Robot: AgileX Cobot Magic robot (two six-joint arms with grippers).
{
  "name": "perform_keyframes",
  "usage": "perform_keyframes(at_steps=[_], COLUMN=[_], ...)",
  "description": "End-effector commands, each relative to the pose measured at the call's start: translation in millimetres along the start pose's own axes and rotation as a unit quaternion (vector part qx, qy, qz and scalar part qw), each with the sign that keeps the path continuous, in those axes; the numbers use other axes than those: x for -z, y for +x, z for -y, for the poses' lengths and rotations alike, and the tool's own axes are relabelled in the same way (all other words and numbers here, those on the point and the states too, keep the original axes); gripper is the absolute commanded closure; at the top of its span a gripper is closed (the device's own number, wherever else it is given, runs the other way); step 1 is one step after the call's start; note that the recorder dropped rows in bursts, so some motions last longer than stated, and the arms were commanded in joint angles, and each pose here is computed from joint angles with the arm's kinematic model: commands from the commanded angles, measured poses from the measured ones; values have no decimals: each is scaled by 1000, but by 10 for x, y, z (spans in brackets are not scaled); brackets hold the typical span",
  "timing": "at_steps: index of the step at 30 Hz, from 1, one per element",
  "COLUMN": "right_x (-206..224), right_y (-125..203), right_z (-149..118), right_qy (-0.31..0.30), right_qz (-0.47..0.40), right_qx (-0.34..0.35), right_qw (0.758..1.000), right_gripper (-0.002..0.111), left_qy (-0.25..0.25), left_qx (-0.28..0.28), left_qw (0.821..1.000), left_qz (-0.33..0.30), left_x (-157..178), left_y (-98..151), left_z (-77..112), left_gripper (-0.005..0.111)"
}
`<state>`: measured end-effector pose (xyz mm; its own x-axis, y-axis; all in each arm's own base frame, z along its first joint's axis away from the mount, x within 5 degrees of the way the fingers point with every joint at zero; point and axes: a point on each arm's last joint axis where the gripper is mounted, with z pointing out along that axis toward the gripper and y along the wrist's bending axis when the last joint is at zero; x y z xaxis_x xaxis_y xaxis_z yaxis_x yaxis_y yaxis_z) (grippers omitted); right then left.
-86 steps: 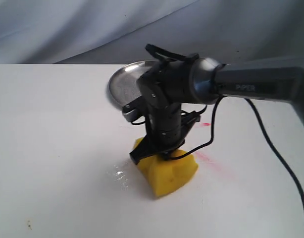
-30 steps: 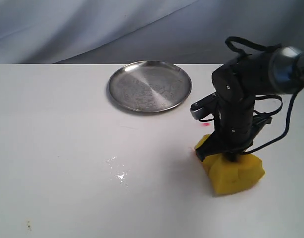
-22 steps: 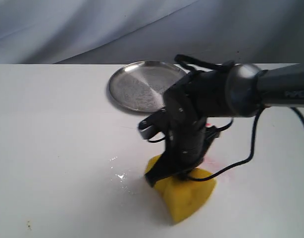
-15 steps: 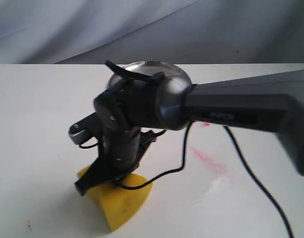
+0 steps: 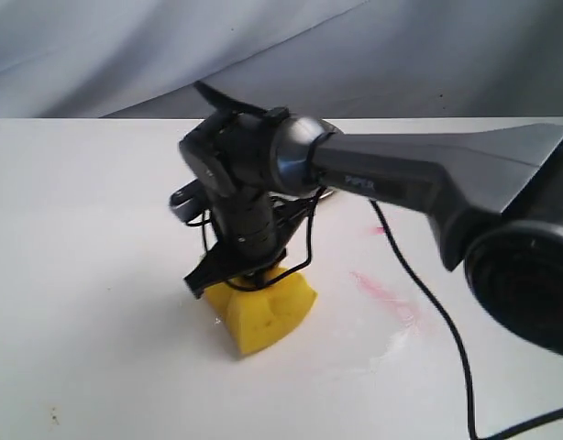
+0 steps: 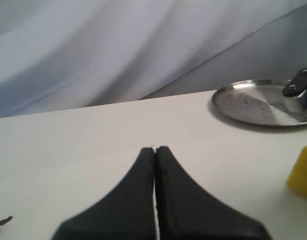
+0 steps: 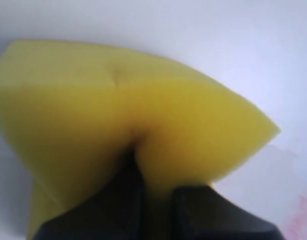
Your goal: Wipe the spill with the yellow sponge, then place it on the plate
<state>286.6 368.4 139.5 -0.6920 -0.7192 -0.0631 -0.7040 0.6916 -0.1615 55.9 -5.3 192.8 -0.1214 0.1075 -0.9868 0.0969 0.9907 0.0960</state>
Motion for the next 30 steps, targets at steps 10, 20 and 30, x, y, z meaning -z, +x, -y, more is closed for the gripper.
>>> perform_keyframes(at_steps=[10,20,30], right_x=[-223,-263,-118], right_y=[936,1479,1078], right_z=[1445,1483,286], right_qy=[92,28,-77], right_qz=[-115,-115,-12], right_qx=[-116,-143,-31], right_qw=[982,983,996], right_gripper=[108,108,108], left_qy=[-1,-1,-1], left_qx=[3,3,3], left_qw=[1000,1000,1000], left_qz=[7,7,7], left_x=[5,5,5], left_y=[-18,-18,-18], left_z=[-3,-3,-3], left_gripper=[107,107,107])
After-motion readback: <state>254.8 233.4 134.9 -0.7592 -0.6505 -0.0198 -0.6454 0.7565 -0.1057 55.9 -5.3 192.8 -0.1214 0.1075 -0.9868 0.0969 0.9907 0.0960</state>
